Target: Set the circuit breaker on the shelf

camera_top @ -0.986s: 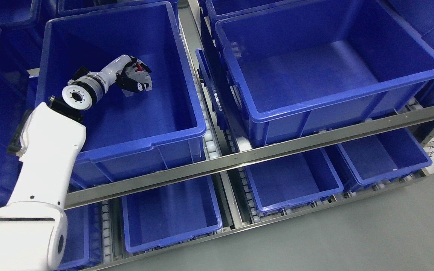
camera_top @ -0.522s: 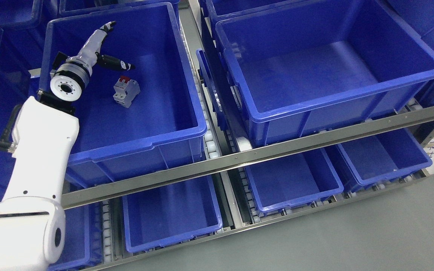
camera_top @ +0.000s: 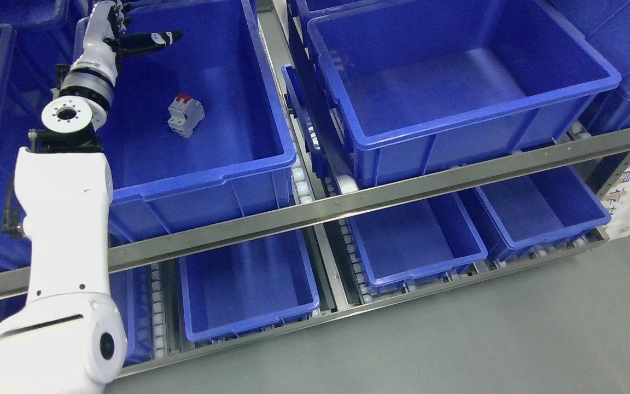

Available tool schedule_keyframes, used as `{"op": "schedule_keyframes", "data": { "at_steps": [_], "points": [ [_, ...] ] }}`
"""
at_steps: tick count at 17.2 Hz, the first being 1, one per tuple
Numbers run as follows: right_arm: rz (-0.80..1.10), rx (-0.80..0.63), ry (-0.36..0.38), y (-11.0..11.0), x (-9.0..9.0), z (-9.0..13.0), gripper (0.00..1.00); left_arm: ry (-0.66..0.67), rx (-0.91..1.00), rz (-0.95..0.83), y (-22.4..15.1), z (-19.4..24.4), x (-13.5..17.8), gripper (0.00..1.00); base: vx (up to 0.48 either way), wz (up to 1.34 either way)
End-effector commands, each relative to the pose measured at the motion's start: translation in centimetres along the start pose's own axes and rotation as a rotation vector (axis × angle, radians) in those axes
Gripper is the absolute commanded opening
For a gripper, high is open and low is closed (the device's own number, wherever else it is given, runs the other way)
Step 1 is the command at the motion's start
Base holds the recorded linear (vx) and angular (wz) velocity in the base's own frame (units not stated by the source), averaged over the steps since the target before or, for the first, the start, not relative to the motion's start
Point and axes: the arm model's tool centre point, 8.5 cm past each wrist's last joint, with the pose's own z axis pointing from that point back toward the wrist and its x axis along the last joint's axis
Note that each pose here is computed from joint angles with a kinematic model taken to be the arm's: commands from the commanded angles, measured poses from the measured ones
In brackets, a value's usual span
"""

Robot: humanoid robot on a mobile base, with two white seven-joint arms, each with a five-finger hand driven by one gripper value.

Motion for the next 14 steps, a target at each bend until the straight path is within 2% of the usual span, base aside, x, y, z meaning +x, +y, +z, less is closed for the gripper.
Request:
{"op": "schedule_keyframes", "data": {
  "at_steps": [1,4,7,14],
  "points": [
    [0.027,-0.013,0.031,-1.0,-0.4,-0.1,1.0,-0.31,0.118,0.119,2.8,8.5,3.9,1.0,-0.234,0.06],
    [0.027,-0.013,0.031,-1.0,-0.4,-0.1,1.0,-0.299,0.025,0.041,-1.0,13.2,1.2,1.0,-0.262,0.1],
    [0.027,-0.013,0.031,-1.0,-0.4,-0.1,1.0,-0.283,-0.013,0.033,-2.5,13.6,0.4,1.0,-0.229,0.05],
    [0.026,-0.014,0.031,-1.0,-0.4,-0.1,1.0,-0.28,-0.021,0.033,-2.7,13.5,0.4,1.0,-0.101,-0.01]
  ]
}}
